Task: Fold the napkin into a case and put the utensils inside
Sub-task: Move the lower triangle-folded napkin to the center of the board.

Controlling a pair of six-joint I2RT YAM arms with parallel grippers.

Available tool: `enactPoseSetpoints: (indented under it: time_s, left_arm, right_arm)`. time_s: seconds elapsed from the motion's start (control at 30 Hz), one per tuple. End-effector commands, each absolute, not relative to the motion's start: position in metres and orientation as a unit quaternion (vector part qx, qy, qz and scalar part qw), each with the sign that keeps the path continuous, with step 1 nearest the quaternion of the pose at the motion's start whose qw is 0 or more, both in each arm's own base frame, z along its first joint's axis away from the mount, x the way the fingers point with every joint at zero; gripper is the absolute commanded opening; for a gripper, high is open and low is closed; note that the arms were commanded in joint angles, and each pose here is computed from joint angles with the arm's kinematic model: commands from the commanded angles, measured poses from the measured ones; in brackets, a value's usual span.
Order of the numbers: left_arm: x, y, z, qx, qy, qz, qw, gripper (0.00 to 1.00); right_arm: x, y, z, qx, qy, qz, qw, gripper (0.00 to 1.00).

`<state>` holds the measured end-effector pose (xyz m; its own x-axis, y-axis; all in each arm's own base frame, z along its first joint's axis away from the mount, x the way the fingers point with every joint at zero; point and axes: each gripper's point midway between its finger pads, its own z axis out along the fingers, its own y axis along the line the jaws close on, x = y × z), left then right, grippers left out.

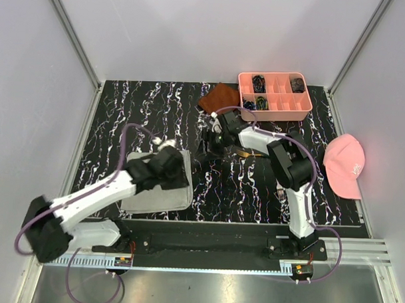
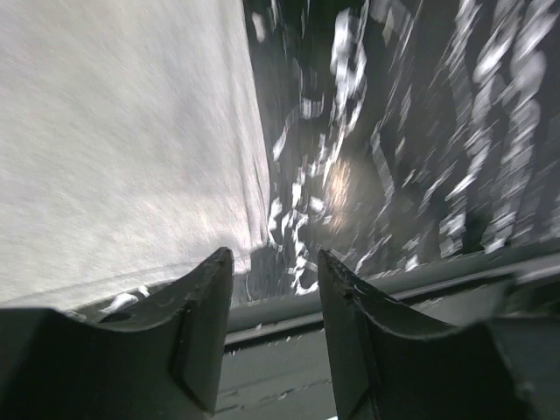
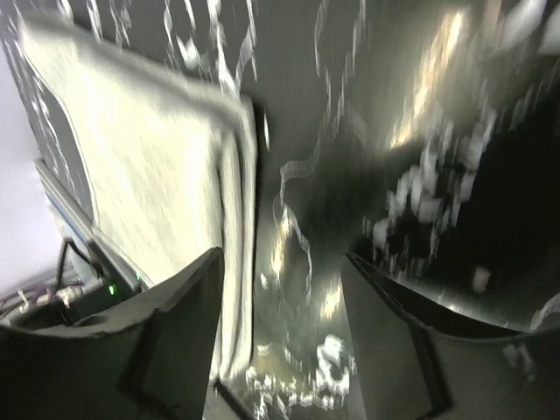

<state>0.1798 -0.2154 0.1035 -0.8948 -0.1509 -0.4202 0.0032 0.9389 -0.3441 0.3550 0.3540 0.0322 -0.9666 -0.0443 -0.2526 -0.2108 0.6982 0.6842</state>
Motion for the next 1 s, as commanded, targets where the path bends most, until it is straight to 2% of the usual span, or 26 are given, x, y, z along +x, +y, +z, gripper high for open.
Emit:
enactPoseSetpoints:
  time_s: [0.0, 0.1, 0.3, 0.43, 0.47, 0.6, 0.73, 0.83, 0.87, 0.9, 0.97]
  left_arm:
    - [0.212, -0.175, 0.147, -0.092, 0.933, -0.212, 0.275, 0.47]
    - [0.232, -0.144, 0.161, -0.124, 0.921, -0.221, 0.296, 0.48]
    - [0.25, -0.104, 0.168, -0.154, 0.913, -0.223, 0.304, 0.48]
    - [0.254, -0.088, 0.168, -0.171, 0.908, -0.228, 0.307, 0.49]
    - [0.254, -0.086, 0.167, -0.171, 0.908, -0.229, 0.307, 0.49]
    - [0.257, -0.08, 0.163, -0.178, 0.907, -0.232, 0.303, 0.49]
    - [0.26, -0.079, 0.153, -0.186, 0.907, -0.241, 0.29, 0.49]
    - [0.265, -0.081, 0.148, -0.192, 0.907, -0.25, 0.279, 0.5]
    - [0.267, -0.082, 0.144, -0.195, 0.908, -0.252, 0.271, 0.5]
    - [0.272, -0.078, 0.145, -0.205, 0.904, -0.256, 0.274, 0.51]
    - [0.277, -0.077, 0.143, -0.211, 0.903, -0.257, 0.272, 0.52]
  right_arm:
    - [0.287, 0.365, 0.019, -0.099, 0.925, 0.361, 0.063, 0.67]
    - [0.254, 0.388, 0.018, -0.119, 0.922, 0.365, 0.046, 0.68]
    - [0.259, 0.391, -0.004, -0.104, 0.936, 0.332, 0.052, 0.66]
    - [0.26, 0.384, -0.016, -0.094, 0.945, 0.309, 0.051, 0.51]
    - [0.259, 0.38, -0.018, -0.092, 0.947, 0.303, 0.05, 0.4]
    - [0.27, 0.348, -0.022, -0.077, 0.956, 0.276, 0.065, 0.18]
    - [0.284, 0.294, -0.034, -0.071, 0.965, 0.243, 0.076, 0.06]
    - [0.297, 0.256, -0.034, -0.073, 0.97, 0.216, 0.079, 0.06]
    - [0.304, 0.246, -0.031, -0.073, 0.973, 0.197, 0.094, 0.1]
    - [0.311, 0.239, -0.028, -0.079, 0.974, 0.183, 0.105, 0.24]
    - [0.322, 0.22, -0.017, -0.078, 0.979, 0.134, 0.129, 0.36]
